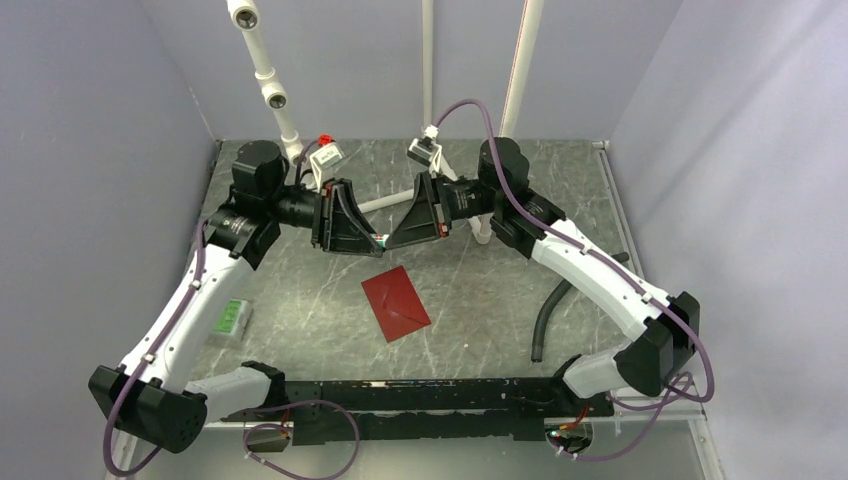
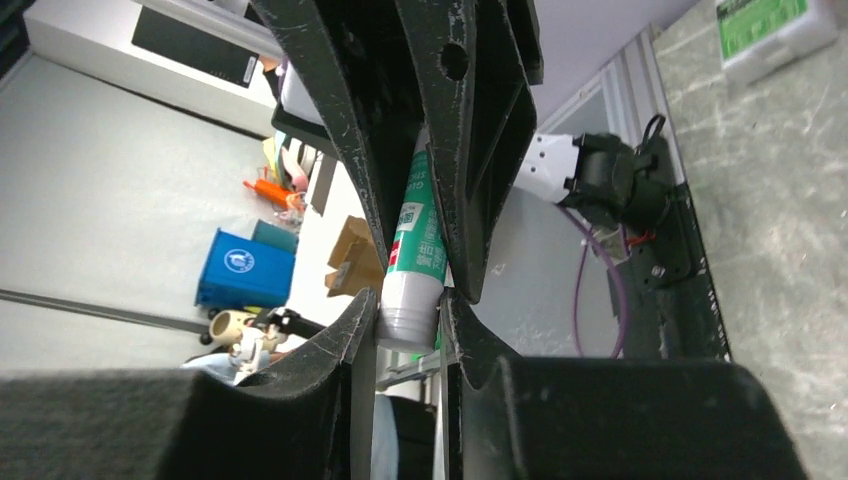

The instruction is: Place the letter into the envelope and seal it

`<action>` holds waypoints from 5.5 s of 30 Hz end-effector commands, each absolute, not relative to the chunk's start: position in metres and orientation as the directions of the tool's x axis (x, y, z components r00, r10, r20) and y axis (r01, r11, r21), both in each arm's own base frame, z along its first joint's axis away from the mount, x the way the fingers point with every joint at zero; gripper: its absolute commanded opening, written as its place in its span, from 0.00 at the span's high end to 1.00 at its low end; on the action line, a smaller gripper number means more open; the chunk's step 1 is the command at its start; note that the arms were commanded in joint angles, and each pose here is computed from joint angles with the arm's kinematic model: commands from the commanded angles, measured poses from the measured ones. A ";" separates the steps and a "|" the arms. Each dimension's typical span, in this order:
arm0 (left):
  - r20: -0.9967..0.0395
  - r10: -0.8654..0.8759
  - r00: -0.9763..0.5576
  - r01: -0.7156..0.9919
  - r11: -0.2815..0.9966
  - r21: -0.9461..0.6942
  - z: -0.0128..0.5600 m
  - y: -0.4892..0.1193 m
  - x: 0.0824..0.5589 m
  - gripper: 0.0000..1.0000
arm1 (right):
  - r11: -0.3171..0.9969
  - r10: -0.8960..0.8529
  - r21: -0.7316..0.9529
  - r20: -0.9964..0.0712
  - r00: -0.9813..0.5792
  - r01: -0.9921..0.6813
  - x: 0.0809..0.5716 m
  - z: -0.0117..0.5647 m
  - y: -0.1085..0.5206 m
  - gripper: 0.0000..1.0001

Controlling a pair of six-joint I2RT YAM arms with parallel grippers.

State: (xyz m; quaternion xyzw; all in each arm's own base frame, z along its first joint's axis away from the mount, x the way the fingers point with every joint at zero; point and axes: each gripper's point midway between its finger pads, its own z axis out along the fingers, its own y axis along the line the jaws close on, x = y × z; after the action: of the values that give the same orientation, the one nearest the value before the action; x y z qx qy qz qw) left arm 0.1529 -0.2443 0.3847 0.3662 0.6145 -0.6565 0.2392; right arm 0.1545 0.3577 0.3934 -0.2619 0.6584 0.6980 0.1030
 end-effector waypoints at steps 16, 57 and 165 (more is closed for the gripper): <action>-0.828 -0.009 -0.560 0.824 0.100 -0.558 0.375 -0.270 0.177 0.98 | 0.141 0.191 0.822 -0.569 -0.800 -0.552 0.220 0.385 0.357 0.45; -0.809 -0.025 -0.587 0.802 0.111 -0.586 0.382 -0.265 0.180 0.91 | -0.029 0.154 0.808 -0.579 -0.801 -0.589 0.189 0.403 0.323 1.00; -0.637 0.292 -0.714 0.461 0.880 -0.112 0.077 -0.220 0.404 0.81 | 0.620 0.156 0.556 -0.779 -0.608 -0.553 0.251 0.327 0.268 0.25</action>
State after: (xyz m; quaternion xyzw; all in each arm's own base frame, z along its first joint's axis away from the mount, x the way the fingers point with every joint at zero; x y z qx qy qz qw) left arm 0.3779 -0.2151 0.0778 0.1952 0.9242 -0.1497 0.2920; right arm 0.2493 0.2670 0.3254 -0.1253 0.7921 0.4178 0.4269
